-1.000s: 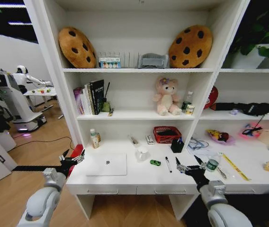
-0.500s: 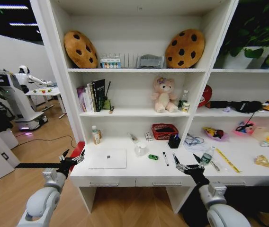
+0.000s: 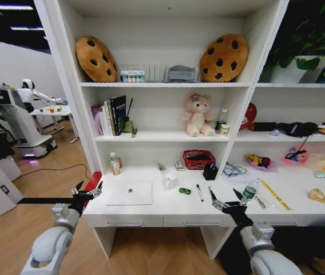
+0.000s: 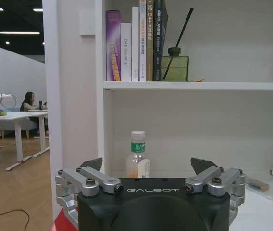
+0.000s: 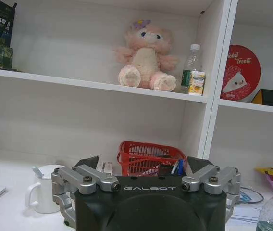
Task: Organize the objects on the table.
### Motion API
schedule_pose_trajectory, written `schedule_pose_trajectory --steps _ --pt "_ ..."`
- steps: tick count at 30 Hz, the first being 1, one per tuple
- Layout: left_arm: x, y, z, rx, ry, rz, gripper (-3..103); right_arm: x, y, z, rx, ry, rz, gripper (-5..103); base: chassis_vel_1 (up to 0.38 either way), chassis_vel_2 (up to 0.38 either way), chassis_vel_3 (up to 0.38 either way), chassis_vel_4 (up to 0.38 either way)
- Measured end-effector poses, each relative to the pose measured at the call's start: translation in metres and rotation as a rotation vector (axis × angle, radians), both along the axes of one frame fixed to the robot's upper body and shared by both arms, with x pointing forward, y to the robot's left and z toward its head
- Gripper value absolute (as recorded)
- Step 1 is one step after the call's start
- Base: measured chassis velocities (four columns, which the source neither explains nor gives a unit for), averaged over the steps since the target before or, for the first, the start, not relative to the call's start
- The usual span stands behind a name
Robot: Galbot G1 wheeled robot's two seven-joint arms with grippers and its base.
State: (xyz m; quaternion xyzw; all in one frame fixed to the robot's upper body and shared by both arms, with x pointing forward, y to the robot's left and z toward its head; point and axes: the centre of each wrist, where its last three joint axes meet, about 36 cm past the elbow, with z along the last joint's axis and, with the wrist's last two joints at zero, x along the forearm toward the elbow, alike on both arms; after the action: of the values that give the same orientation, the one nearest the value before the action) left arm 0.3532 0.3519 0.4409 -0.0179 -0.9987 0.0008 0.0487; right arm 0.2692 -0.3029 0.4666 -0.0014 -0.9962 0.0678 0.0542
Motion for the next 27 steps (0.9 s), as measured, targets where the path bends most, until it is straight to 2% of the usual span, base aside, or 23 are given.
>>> schedule_pose_trajectory --steps 27 --pt "0.0 0.0 0.0 0.0 0.0 0.0 100 -0.0045 0.0055 0.002 0.0 0.004 0.009 100 -0.09 -0.126 0.09 0.125"
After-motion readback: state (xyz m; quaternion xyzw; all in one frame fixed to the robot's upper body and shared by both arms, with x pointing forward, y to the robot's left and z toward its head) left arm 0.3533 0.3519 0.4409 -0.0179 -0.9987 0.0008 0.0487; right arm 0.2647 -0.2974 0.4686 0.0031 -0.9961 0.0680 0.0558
